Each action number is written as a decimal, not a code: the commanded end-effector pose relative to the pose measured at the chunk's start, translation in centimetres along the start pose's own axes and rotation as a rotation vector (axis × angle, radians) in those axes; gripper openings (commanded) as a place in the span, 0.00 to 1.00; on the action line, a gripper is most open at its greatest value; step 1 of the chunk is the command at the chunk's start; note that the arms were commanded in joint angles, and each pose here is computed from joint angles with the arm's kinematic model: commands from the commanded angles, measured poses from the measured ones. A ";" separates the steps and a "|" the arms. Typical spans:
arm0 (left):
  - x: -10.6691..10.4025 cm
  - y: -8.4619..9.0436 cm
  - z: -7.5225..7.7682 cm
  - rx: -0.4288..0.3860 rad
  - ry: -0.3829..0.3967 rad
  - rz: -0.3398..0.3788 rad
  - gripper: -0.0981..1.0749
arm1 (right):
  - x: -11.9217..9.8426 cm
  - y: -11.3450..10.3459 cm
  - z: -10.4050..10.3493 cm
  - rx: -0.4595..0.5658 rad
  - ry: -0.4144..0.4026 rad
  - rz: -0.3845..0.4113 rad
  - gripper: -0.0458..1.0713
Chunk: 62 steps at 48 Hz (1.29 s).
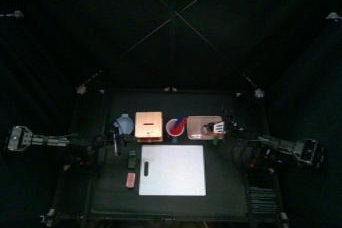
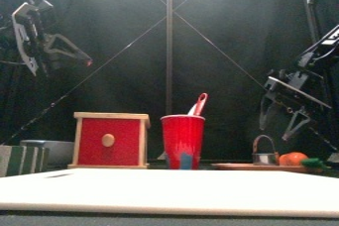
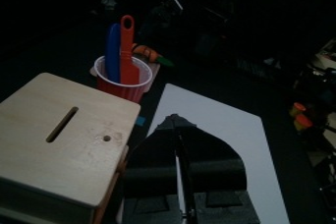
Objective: Put sushi roll in bowl
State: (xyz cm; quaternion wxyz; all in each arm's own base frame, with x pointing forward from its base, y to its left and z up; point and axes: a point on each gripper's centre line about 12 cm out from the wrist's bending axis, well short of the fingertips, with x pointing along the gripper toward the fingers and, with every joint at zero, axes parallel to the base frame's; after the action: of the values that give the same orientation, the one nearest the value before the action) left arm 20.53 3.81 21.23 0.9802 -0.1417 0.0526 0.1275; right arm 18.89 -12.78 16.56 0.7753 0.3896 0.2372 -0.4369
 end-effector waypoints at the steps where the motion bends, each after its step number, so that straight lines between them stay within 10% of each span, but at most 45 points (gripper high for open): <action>1: 0.1 0.0 0.4 -0.009 -0.012 0.005 0.27 | -0.4 0.7 0.6 0.000 -0.017 0.025 0.95; 10: 0.2 0.2 -0.4 -0.135 0.073 0.036 0.31 | -0.5 1.2 0.4 -0.002 -0.011 0.041 0.95; 31: 0.3 -0.6 -1.4 -0.499 0.279 0.082 0.79 | -0.6 1.5 -1.3 0.005 0.041 0.059 0.95; 62: -0.4 1.6 -4.7 -0.768 0.524 0.224 0.82 | -0.7 1.9 -2.1 0.037 0.077 0.074 0.95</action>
State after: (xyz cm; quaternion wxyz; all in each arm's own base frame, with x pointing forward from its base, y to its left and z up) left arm 18.93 3.54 15.82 0.7886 -0.5160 0.2656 0.2034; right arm 19.94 -10.25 16.16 0.7693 0.4279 0.2499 -0.4033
